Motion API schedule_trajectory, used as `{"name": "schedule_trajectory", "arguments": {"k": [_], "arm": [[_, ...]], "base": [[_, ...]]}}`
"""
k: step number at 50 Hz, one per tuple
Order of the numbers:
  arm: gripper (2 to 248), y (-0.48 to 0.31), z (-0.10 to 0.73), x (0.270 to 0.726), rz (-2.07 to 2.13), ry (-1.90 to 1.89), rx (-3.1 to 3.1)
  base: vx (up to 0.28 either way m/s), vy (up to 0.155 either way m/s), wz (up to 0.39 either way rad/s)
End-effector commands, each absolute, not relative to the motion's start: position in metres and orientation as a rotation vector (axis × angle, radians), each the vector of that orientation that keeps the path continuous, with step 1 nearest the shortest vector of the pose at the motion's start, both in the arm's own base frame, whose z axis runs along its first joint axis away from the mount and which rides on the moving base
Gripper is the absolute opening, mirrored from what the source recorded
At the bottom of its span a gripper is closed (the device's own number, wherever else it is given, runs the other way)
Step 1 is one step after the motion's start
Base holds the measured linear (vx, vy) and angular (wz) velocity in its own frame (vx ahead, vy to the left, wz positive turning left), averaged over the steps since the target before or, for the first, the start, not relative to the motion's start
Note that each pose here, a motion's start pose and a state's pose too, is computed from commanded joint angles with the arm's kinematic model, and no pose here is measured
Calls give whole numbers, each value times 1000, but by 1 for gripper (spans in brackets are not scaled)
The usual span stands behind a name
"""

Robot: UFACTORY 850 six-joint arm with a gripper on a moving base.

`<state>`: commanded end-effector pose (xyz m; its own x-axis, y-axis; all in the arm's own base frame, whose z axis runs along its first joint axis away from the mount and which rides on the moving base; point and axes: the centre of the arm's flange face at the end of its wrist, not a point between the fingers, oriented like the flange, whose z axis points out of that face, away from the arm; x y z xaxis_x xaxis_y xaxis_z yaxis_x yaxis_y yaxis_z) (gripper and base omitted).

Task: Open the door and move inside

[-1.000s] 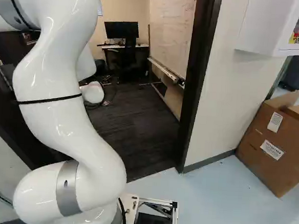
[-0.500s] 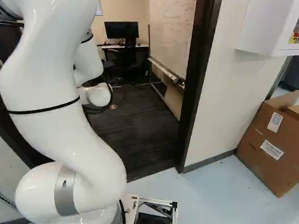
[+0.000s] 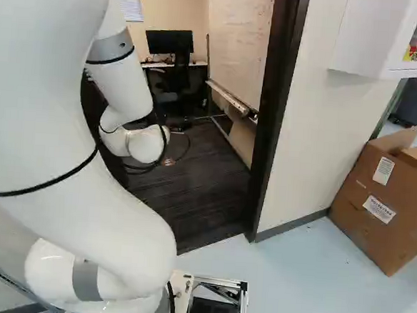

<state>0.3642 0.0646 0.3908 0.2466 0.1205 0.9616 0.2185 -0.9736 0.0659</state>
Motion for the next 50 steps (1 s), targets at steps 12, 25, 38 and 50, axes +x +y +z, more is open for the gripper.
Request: {"name": "schedule_trajectory", "arguments": {"k": [12,25,38,50], "arm": [[247,40,385,335,-1844,-227,-2466],[247,22,378,308,-1837,-134,-2507],[247,10,372,289,-1831,-65,-2534],[247,3,368,277,-1827,-23,-2550]], "base": [[0,0,0],[0,0,0],[0,0,0],[0,0,0]]}}
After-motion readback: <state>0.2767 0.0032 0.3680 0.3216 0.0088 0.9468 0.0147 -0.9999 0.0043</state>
